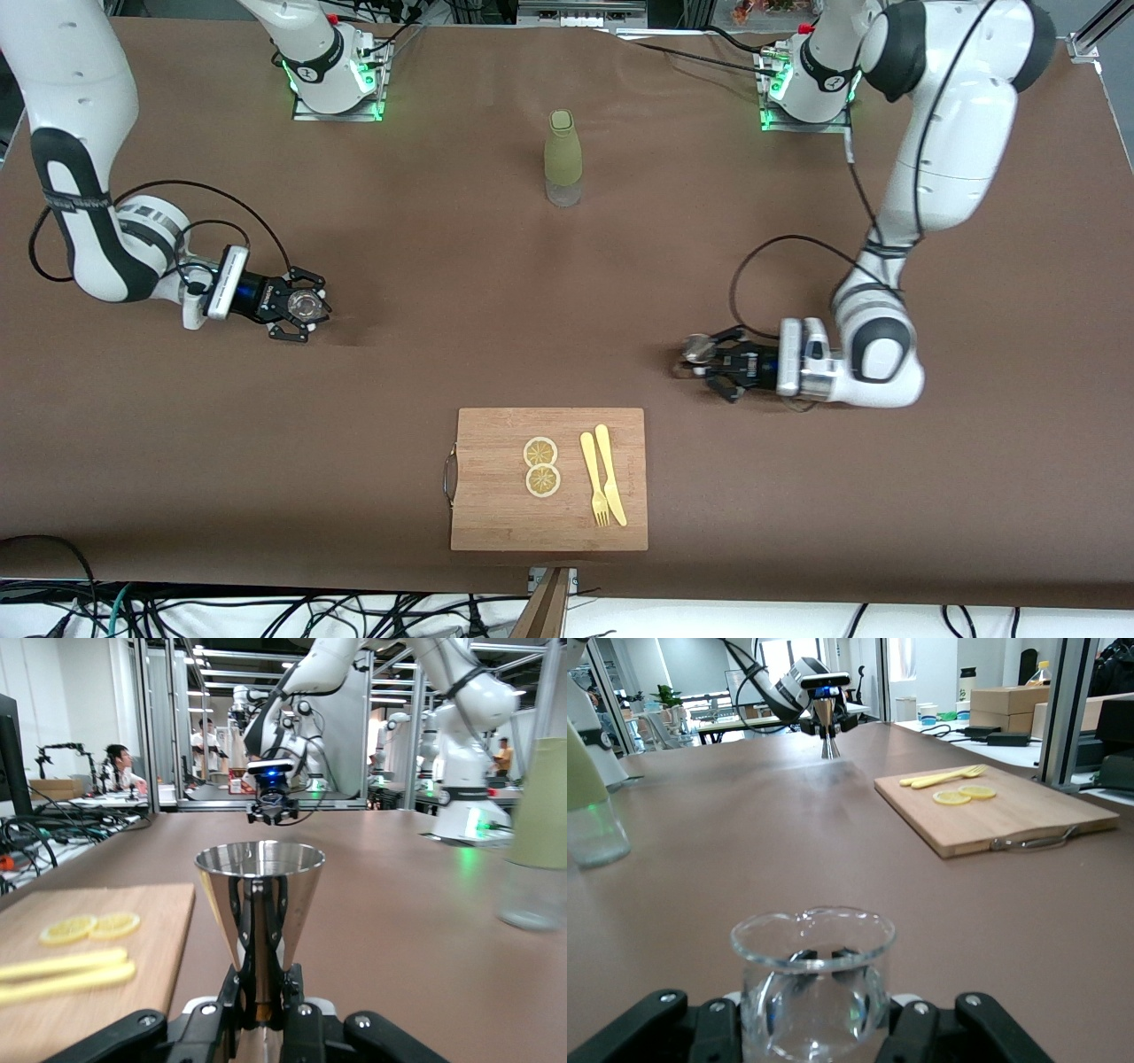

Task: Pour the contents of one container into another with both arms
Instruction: 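Move the beaker back with the right gripper while the left gripper returns the jigger, then set down the beaker and jigger and open both grippers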

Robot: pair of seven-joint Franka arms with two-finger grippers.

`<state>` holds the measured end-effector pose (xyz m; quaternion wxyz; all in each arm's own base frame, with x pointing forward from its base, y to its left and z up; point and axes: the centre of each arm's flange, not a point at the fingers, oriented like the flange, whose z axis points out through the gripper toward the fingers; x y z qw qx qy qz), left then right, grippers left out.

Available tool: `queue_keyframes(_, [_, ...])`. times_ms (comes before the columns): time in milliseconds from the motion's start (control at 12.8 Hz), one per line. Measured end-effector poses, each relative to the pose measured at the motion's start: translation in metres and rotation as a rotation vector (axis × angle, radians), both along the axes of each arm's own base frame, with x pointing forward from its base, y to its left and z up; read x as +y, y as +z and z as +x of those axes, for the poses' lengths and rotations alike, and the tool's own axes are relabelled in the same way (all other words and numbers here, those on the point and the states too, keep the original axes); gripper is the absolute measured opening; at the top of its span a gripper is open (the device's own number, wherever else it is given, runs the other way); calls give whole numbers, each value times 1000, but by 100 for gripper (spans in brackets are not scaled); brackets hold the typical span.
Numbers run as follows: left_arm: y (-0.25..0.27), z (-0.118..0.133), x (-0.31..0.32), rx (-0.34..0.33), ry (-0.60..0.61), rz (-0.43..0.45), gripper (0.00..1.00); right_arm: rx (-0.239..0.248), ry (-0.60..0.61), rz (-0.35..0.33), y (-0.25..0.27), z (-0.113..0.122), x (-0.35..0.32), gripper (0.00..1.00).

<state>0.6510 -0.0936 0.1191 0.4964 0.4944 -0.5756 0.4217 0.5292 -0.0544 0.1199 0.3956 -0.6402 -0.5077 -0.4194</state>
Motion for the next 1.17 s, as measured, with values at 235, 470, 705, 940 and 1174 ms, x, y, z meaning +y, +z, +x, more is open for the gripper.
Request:
queue_keyframes(235, [-4,-17,99,0,-22,35,21,-19,33,28,-32,3,-2,17])
queue_keyframes(470, [-15,-47,174,-27,13,35,21,-31,47,29,-49,3,-2,17])
queue_keyframes(705, [-25,-71,217,-58,3,60,21,-31,49,31,-60,-2,-2,17])
queue_keyframes(940, [-26,-82,242,-58,1,80,21,-30,49,31,-61,-2,-2,21])
queue_keyframes(1174, [-30,-89,255,-57,17,85,21,-32,48,23,-61,-3,-7,47])
